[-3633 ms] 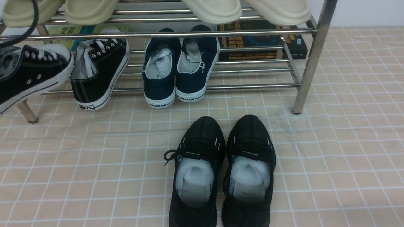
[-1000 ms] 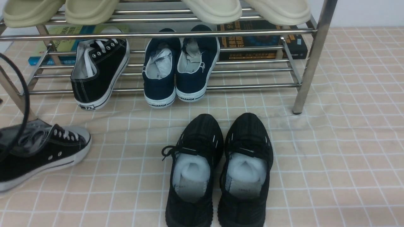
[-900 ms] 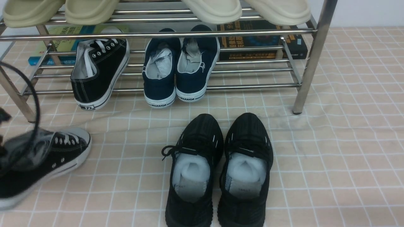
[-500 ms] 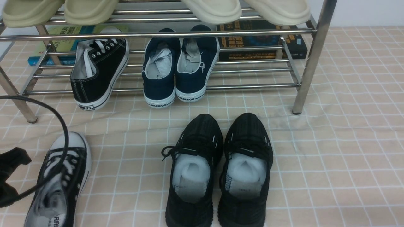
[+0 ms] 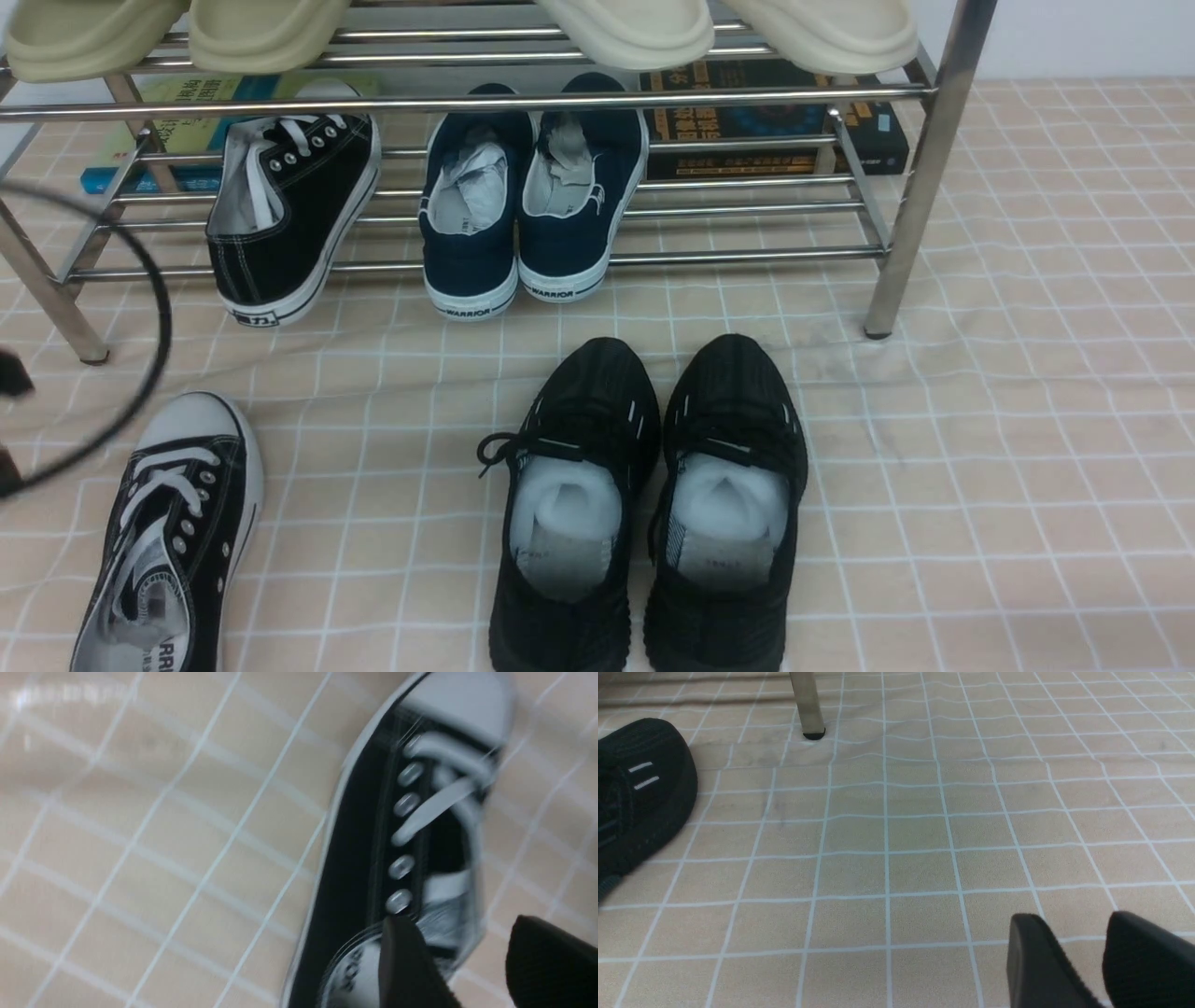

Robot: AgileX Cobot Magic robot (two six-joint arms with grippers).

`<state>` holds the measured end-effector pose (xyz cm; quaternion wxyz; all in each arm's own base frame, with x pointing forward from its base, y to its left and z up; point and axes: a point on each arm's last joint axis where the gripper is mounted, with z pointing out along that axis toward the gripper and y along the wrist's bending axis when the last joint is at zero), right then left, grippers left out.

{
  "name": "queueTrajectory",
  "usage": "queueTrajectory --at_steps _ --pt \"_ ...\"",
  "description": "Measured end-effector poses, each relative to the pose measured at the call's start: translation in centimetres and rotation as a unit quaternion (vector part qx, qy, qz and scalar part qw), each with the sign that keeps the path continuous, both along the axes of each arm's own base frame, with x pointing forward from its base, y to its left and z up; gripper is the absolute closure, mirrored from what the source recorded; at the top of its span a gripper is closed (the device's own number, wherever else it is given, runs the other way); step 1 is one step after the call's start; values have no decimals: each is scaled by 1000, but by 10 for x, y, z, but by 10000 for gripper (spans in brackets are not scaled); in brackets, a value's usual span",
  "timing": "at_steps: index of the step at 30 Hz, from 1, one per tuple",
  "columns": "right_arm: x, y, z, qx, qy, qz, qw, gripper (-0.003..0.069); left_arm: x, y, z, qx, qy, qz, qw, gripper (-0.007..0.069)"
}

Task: Take the shoes off the shelf from the light coffee tablecloth by hand.
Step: 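Grasp the leftmost shoe on the bottom shelf of the shoe rack with the left gripper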

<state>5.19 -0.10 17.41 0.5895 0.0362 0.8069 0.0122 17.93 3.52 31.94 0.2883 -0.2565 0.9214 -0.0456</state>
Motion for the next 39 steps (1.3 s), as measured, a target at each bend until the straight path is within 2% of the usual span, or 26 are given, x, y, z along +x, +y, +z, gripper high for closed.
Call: queueTrajectory --at_steps 2,5,13,17,25,39 --pt "0 0 0 0 0 0 1000 420 10 -1 24 -1 -36 -21 999 281" --pt "0 0 0 0 0 0 1000 420 23 -4 39 -18 -61 -45 997 272" --pt "0 0 0 0 0 0 1000 420 80 -19 38 -43 -70 -112 990 197" --pt "0 0 0 0 0 0 1000 420 131 -20 29 -46 -64 -121 989 135" --pt "0 0 0 0 0 0 1000 420 196 -10 3 -25 -45 -124 991 116" --pt "0 0 0 0 0 0 1000 420 230 -8 -48 -52 -22 -107 993 121"
